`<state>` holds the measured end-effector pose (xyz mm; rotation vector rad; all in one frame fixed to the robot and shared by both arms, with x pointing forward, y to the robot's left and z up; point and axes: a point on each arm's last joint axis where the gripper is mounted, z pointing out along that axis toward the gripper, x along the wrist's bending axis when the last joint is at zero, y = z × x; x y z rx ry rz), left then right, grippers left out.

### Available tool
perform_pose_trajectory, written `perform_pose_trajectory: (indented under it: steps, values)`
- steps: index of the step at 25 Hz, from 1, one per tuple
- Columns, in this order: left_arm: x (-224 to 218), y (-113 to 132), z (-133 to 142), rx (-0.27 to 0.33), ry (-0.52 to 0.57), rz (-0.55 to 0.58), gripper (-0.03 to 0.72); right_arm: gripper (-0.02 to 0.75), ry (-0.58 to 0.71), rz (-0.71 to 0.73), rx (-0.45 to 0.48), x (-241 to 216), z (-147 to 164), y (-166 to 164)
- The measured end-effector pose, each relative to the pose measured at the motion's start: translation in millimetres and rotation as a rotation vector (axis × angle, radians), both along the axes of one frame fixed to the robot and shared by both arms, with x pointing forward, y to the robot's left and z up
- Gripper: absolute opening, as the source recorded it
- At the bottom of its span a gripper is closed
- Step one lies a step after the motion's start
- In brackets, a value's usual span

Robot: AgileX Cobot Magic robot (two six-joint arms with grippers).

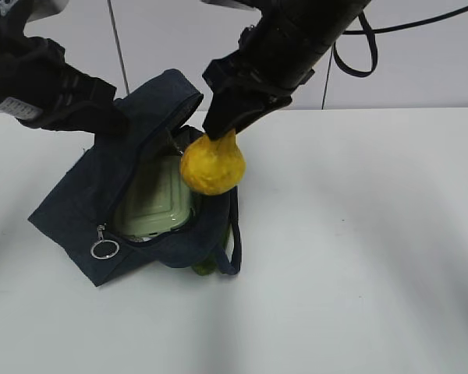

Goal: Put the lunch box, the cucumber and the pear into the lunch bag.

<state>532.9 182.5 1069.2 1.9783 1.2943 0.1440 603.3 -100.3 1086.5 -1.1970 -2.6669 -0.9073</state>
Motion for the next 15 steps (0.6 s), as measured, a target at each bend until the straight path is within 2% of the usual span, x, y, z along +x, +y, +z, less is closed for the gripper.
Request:
perform_pose_trajectory:
  steps: [8, 11, 15]
  values:
    - [0, 0, 0, 0.0, -0.003, 0.002, 0.004, 0.255, -0.086, -0.033, 0.161, 7, 26, 10]
    - [0, 0, 0, -0.003, -0.004, 0.004, 0.004, 0.255, -0.084, -0.045, 0.171, 11, 21, 12]
    - [1, -1, 1, -0.017, -0.002, 0.009, 0.004, 0.255, -0.061, -0.068, 0.172, 24, -1, 17]
